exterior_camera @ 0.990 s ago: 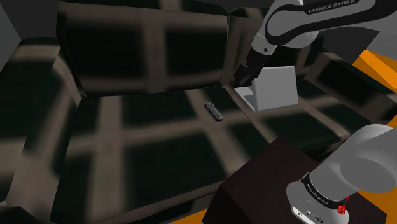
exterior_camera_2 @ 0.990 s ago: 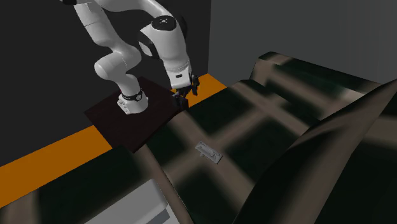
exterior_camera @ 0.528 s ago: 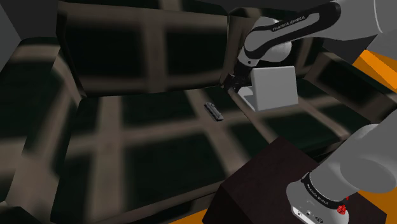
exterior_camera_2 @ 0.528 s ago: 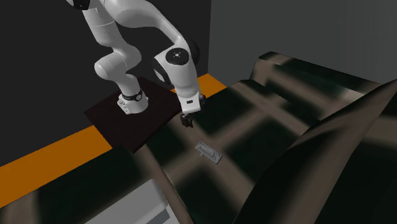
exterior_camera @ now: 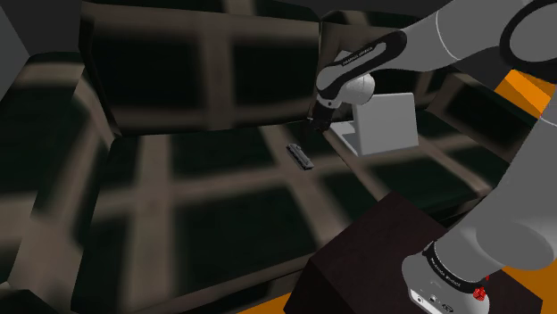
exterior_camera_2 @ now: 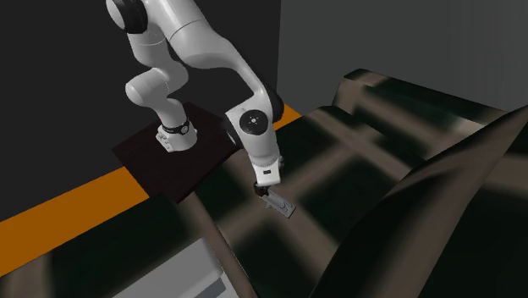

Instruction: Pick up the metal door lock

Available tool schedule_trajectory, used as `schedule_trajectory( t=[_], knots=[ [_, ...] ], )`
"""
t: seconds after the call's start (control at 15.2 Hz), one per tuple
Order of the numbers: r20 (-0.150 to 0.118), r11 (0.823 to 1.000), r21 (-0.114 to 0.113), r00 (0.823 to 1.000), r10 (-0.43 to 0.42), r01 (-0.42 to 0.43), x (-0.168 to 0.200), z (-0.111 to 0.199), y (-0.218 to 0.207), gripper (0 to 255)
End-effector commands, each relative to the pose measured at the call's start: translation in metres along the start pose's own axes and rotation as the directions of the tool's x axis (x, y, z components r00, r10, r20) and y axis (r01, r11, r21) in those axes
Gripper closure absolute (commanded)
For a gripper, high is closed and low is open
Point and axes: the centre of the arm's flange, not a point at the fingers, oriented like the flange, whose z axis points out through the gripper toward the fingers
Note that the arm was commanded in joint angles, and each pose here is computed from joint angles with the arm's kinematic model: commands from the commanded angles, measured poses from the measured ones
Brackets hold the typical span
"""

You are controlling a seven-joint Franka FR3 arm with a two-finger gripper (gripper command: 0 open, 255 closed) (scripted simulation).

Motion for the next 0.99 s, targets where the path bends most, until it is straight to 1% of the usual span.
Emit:
schedule_trajectory(
  t=[0.0, 0.26, 0.79, 0.92],
  knots=[
    [0.001, 1.000, 0.005, 1.000, 0.006, -0.006, 0.013, 0.021, 0.008, 0],
    [0.002, 1.000, 0.015, 1.000, 0.017, -0.017, 0.041, 0.065, 0.022, 0],
    [0.003, 1.000, 0.016, 1.000, 0.018, -0.018, 0.041, 0.106, 0.032, 0],
    [0.003, 1.000, 0.016, 1.000, 0.018, -0.018, 0.041, 0.109, 0.032, 0]
  ],
)
